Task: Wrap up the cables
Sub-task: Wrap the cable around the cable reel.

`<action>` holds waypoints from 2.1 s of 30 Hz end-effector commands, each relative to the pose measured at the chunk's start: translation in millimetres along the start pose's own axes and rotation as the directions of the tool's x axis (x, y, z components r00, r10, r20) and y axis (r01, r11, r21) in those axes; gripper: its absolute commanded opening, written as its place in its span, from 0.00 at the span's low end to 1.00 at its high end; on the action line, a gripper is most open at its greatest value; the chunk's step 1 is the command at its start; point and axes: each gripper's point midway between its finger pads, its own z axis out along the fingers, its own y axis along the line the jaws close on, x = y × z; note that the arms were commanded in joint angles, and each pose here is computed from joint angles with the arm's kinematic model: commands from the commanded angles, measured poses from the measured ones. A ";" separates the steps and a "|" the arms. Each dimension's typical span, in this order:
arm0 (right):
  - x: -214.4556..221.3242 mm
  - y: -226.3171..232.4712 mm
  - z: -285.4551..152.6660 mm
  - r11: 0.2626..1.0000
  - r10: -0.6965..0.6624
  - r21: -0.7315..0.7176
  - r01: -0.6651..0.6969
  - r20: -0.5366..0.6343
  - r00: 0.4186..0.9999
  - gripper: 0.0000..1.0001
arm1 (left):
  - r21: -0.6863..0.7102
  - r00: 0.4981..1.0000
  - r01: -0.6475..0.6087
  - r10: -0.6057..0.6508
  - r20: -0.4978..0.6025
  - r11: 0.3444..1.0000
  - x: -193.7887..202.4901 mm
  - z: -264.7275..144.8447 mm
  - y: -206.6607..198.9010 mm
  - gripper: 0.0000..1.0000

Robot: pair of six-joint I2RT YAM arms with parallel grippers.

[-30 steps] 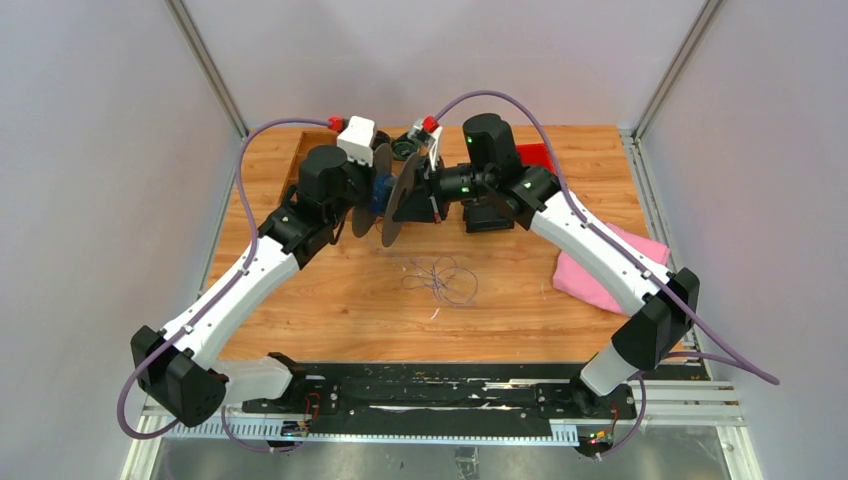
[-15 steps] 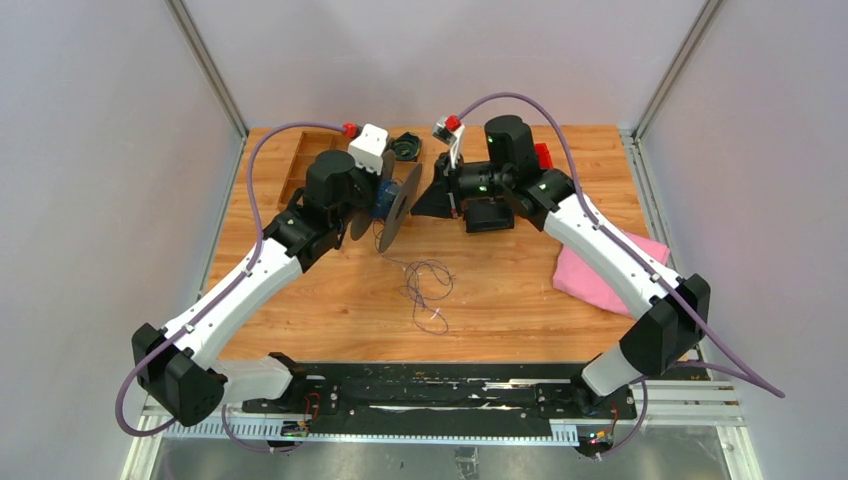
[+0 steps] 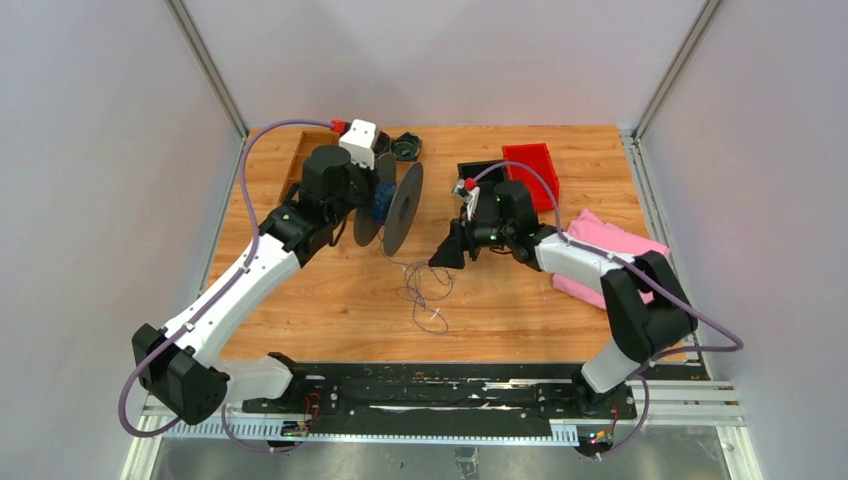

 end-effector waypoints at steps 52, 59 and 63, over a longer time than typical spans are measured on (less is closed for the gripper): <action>-113.1 143.3 -1.7 0.956 -0.258 -0.150 0.252 -0.021 0.966 0.01 | -0.113 0.985 -0.086 0.102 0.142 0.990 -24.9 3.7 35.5 0.00; -138.2 121.3 -14.2 0.964 -0.263 -0.024 0.263 -0.001 0.965 0.01 | 0.009 0.969 -0.196 0.192 0.156 0.981 -22.6 0.8 10.8 0.00; -149.2 108.1 -22.2 0.964 -0.264 0.038 0.264 0.009 0.964 0.01 | 0.079 0.958 -0.252 0.237 0.164 0.965 -18.7 -2.7 -1.5 0.00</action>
